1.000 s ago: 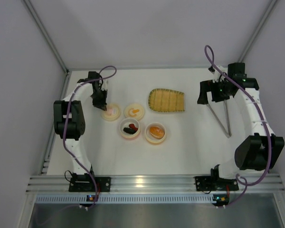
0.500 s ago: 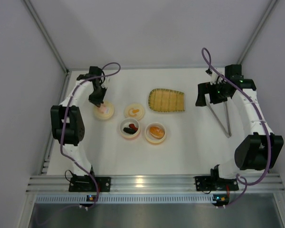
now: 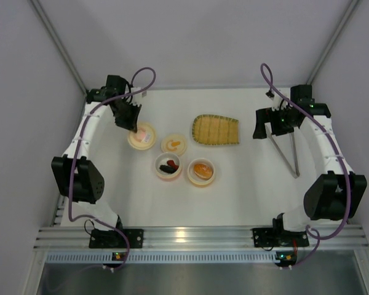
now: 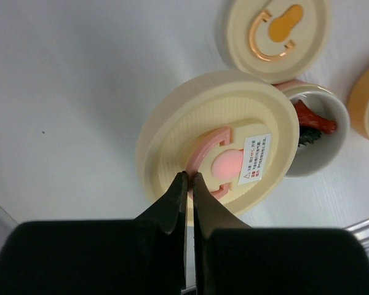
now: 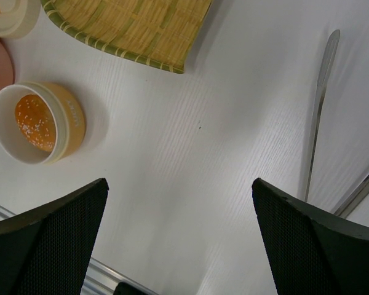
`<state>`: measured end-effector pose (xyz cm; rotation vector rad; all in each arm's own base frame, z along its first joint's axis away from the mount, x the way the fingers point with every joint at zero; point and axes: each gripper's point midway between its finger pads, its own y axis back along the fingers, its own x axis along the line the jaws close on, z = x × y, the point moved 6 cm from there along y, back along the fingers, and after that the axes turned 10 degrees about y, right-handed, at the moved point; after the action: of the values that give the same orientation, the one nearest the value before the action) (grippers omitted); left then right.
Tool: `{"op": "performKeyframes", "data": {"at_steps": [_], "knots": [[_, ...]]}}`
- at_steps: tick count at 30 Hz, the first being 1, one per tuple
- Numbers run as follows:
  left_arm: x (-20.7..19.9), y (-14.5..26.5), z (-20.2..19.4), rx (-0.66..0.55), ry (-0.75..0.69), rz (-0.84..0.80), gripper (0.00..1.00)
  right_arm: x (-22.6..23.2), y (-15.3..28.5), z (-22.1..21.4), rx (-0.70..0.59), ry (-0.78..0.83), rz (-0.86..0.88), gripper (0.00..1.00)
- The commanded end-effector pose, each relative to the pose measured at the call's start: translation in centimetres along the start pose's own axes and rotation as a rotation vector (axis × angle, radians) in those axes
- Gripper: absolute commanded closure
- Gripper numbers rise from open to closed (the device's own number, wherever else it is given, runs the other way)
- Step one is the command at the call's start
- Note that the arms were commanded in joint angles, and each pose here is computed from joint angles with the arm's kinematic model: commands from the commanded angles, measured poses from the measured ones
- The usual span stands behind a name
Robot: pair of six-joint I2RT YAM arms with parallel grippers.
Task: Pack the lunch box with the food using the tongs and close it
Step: Close the box lid on the packing box.
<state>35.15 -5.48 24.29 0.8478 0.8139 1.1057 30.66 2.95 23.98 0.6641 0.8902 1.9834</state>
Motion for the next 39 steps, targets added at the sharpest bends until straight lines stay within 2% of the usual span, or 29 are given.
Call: {"op": "performKeyframes", "data": {"at_steps": [1, 15, 27, 39], "knots": [[-3.1, 2.7, -1.4, 0.026, -0.029, -0.167, 1.00, 0.5, 0.5, 0.9, -0.058, 0.025, -0.005, 0.01], [-8.5, -2.4, -4.9, 0.161, -0.049, -0.285, 1.00, 0.6, 0.5, 0.4, -0.047, 0.026, -0.013, 0.01], [-9.7, -5.6, -5.7, 0.199, 0.023, -0.382, 1.00, 0.5, 0.0, 0.2, -0.040, 0.018, -0.007, 0.01], [-9.8, -7.6, -6.1, 0.236, 0.056, -0.406, 1.00, 0.4, 0.2, -0.1, -0.033, 0.028, -0.019, 0.01]]}}
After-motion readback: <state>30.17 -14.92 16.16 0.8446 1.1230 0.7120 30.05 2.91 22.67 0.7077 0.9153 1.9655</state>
